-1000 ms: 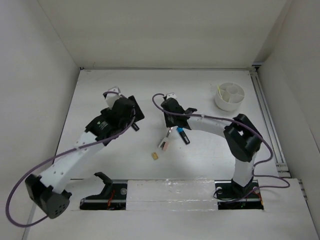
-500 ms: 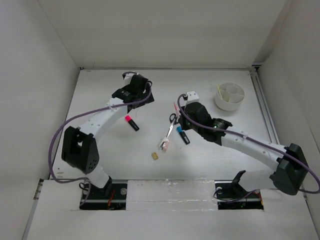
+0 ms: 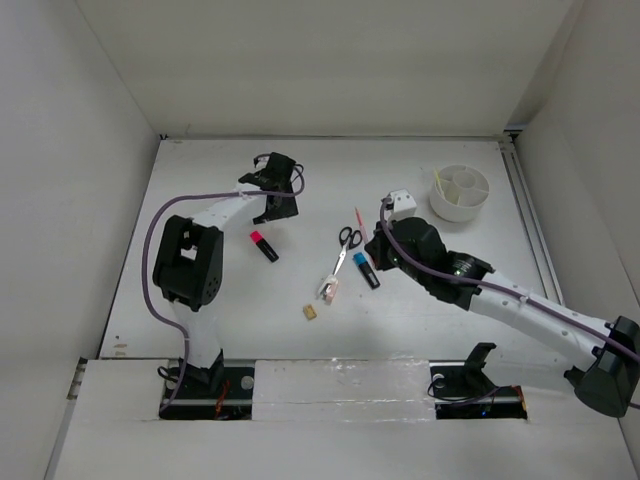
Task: Sort the stationery into containers
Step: Close the pen cap on the pen.
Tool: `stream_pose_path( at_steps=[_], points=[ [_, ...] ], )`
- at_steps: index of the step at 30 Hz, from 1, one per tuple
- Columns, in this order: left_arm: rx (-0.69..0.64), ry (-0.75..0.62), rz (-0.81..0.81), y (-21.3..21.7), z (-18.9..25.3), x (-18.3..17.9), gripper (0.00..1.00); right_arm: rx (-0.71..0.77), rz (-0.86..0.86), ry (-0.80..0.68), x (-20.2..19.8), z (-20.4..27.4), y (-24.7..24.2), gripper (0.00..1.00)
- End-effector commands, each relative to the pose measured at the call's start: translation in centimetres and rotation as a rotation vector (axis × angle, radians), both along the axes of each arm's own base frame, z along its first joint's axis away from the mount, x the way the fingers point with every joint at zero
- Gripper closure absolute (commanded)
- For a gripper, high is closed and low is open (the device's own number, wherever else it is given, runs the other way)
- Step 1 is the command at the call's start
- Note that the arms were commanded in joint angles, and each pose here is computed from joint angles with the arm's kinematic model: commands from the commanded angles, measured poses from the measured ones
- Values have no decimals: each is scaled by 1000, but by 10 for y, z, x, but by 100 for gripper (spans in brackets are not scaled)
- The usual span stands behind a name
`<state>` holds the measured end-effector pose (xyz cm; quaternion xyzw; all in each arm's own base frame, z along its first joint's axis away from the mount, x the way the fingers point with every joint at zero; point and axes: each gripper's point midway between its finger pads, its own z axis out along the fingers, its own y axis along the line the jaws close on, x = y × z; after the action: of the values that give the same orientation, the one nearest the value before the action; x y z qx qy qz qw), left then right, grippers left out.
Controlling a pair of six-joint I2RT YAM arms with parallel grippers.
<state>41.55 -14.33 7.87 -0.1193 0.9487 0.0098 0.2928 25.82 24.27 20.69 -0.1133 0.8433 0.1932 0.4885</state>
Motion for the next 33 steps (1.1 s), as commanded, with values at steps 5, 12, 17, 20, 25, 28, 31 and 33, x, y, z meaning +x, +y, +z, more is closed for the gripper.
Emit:
stream_pose_path(
  at_steps=[5,12,17,20,25,28,31,33],
  points=[
    [-17,29,-20,-1,-23,-2,47,26,33,-13,-6,8,7,100],
    [-1,80,-11,3,-43,-13,48,32,25,-23,-6,9,4,100],
    [15,108,4,6,-57,-15,50,26,25,-19,-5,9,5,100],
    [17,125,22,10,-62,-16,51,34,25,-25,-6,13,4,100],
    [20,143,31,12,-71,-22,56,34,25,-25,-6,13,4,100],
    [24,151,31,12,-75,-23,61,41,25,-31,-6,16,4,100],
    [26,169,48,17,-79,-25,67,41,34,-31,-9,16,6,100],
    [26,169,48,17,-79,-25,72,41,34,-31,-9,16,6,100]
  ],
)
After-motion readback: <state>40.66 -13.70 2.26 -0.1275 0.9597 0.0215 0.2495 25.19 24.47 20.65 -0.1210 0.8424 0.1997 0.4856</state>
